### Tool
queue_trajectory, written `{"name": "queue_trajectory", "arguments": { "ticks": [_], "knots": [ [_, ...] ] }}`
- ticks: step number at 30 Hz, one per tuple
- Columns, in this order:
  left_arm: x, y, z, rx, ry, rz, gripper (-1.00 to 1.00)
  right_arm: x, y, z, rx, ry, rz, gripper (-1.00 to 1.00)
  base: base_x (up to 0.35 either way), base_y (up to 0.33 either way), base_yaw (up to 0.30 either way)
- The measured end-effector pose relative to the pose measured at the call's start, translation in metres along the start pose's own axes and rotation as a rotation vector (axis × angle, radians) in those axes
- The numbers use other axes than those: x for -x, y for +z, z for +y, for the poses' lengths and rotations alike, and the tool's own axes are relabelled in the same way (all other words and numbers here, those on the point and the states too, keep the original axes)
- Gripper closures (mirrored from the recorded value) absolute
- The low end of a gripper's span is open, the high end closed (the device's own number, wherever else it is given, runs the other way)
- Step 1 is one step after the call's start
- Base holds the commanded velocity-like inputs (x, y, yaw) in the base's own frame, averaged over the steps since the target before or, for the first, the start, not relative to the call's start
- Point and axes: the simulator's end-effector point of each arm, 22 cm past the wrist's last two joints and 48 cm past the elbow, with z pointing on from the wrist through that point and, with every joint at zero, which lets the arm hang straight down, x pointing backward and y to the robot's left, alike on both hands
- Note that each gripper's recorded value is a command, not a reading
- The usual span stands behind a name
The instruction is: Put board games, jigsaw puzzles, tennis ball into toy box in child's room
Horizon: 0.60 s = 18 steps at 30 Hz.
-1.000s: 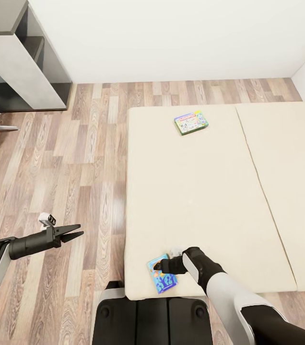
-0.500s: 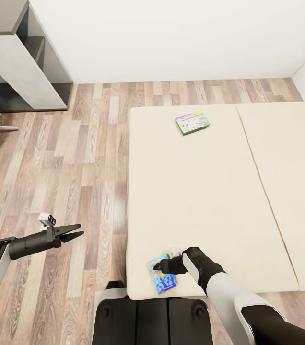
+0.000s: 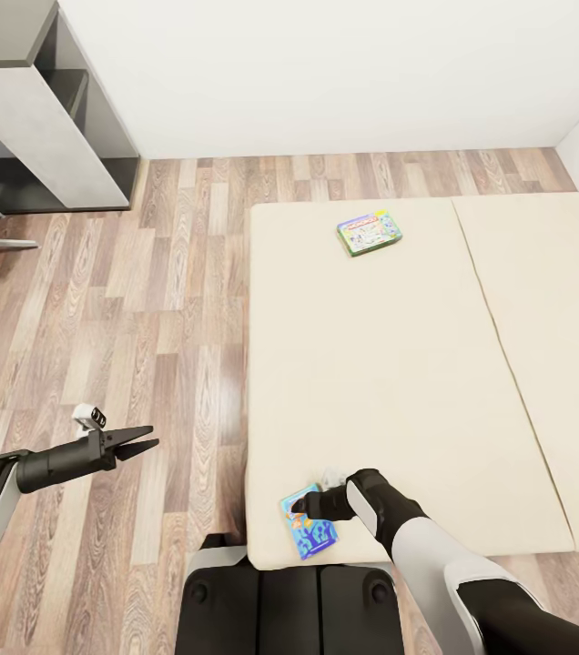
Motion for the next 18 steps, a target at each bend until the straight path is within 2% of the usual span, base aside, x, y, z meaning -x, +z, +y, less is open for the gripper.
{"name": "queue_trajectory", "arguments": {
  "ticks": [18],
  "knots": [
    [0.0001,-0.0002,0.0001,0.0,0.0,0.0,-1.0,0.0005,0.0,0.0,0.0,-0.001,-0.002,-1.0,0.0,0.011,0.0]
  ]
}}
